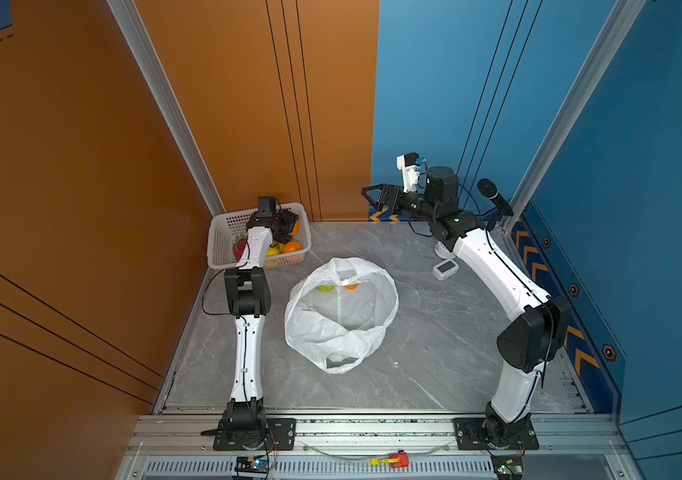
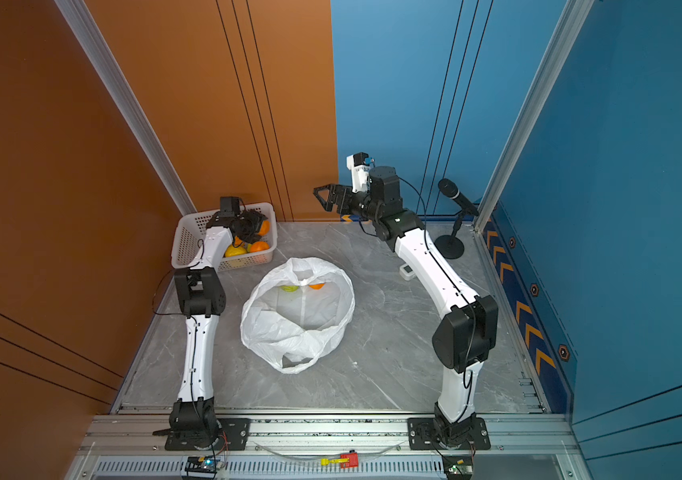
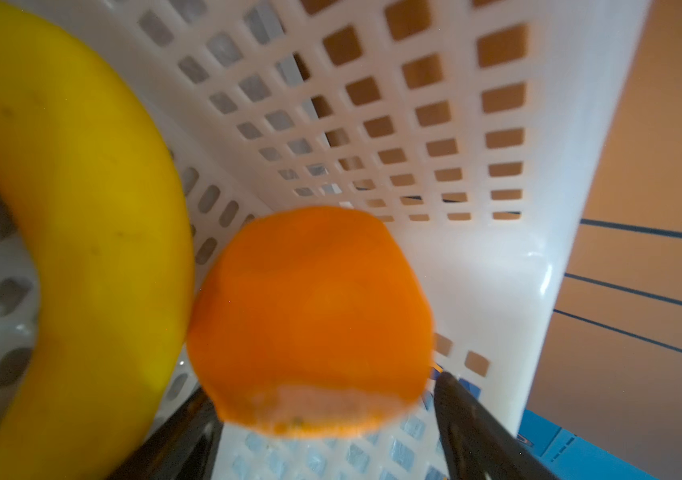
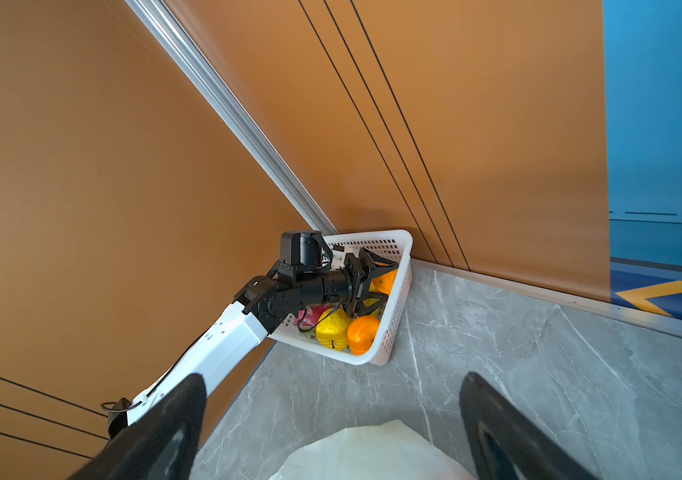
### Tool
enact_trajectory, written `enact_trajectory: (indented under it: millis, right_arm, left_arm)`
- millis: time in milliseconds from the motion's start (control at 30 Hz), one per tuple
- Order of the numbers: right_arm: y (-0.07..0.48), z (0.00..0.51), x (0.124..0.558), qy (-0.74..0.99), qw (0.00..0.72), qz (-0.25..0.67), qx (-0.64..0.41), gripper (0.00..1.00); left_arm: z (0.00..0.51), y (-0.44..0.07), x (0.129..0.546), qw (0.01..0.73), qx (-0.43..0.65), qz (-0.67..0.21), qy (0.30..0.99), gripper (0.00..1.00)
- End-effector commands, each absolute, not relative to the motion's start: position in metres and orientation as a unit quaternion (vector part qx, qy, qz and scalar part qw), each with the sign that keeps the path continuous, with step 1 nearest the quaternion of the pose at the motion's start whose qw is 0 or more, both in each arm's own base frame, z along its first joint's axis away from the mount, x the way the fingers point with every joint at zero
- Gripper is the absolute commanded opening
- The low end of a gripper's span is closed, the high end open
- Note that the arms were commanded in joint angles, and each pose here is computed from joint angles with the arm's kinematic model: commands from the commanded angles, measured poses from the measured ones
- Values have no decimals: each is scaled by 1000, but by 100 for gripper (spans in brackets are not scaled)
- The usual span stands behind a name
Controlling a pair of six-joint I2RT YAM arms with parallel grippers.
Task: Untie the knot of the plastic bag and take out the fruit
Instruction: 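Lower the orange into the basket and open the left gripper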
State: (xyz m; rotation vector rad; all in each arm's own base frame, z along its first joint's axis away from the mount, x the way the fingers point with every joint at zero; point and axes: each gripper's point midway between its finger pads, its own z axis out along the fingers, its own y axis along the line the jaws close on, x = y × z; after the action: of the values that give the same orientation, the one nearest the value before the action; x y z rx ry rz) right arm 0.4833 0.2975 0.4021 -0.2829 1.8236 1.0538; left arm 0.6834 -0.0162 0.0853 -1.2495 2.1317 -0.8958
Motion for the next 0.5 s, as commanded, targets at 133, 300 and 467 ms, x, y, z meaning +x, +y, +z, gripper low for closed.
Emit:
enact_trajectory:
  millis: [133, 300, 467]
  right_arm:
    - [300, 416, 470, 746, 481, 444, -121, 95]
    - [302, 415, 458, 751, 477, 440, -119, 96]
    - [303, 416, 440, 755, 480, 431, -119, 96]
  left_arm:
    - [158, -11, 665, 298, -421, -321, 795, 84]
    - [194, -18, 645, 310, -393, -322, 804, 85]
    - [234, -33, 616, 324, -354, -326, 815, 85]
